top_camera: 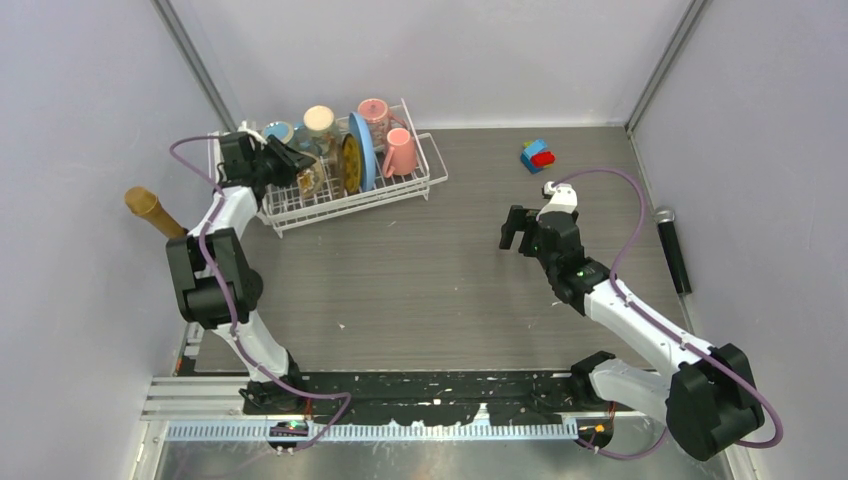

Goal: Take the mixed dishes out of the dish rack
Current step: Pick up the bowl from the dish rack.

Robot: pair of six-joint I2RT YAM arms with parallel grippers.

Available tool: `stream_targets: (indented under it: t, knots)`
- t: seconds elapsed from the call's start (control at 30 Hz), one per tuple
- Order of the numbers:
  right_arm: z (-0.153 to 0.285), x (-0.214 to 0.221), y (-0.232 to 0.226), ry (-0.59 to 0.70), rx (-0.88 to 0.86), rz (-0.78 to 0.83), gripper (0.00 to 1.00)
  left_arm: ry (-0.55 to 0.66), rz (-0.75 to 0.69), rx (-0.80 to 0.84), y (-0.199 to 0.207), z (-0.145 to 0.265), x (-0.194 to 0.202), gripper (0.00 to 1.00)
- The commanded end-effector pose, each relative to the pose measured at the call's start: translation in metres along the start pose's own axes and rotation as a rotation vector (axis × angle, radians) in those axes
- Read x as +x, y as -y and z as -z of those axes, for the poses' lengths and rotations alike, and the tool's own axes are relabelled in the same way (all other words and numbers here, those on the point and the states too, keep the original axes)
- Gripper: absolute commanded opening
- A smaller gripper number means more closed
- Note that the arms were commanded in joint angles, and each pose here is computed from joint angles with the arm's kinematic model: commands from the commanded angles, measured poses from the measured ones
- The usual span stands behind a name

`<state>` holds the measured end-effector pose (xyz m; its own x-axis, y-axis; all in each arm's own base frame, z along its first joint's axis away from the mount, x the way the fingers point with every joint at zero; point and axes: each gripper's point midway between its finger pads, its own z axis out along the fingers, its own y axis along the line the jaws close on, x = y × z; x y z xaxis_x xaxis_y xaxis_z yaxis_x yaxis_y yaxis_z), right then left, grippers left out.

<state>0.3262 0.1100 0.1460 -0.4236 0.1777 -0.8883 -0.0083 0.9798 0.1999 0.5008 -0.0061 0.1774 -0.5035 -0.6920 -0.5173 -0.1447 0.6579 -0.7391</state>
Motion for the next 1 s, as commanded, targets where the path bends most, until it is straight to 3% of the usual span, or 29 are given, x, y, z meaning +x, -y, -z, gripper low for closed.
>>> stream_targets:
  t: [0.0,0.07,0.33,0.43,0.7,0.97]
  knots:
    - [0.002,-0.023,-0.006,0.057,-0.006,-0.005,1.00,0.023,0.006,0.070,0.019,0.000,-0.014,0.27]
    - [0.002,-0.024,-0.006,0.057,-0.007,-0.006,1.00,0.025,0.024,0.071,0.022,0.001,-0.016,0.20]
    - [0.002,-0.022,-0.010,0.036,-0.024,-0.007,1.00,0.062,0.034,0.152,0.047,0.008,-0.030,0.11]
    - [0.003,-0.022,-0.010,0.037,-0.025,-0.010,1.00,0.061,0.041,0.192,0.055,0.007,-0.032,0.00]
    - [0.007,-0.024,-0.011,0.050,-0.036,-0.012,1.00,0.049,0.002,0.404,0.090,0.013,-0.033,0.00]
    - [0.010,-0.027,-0.012,0.063,-0.045,-0.017,1.00,0.056,-0.045,0.453,0.114,0.036,-0.038,0.00]
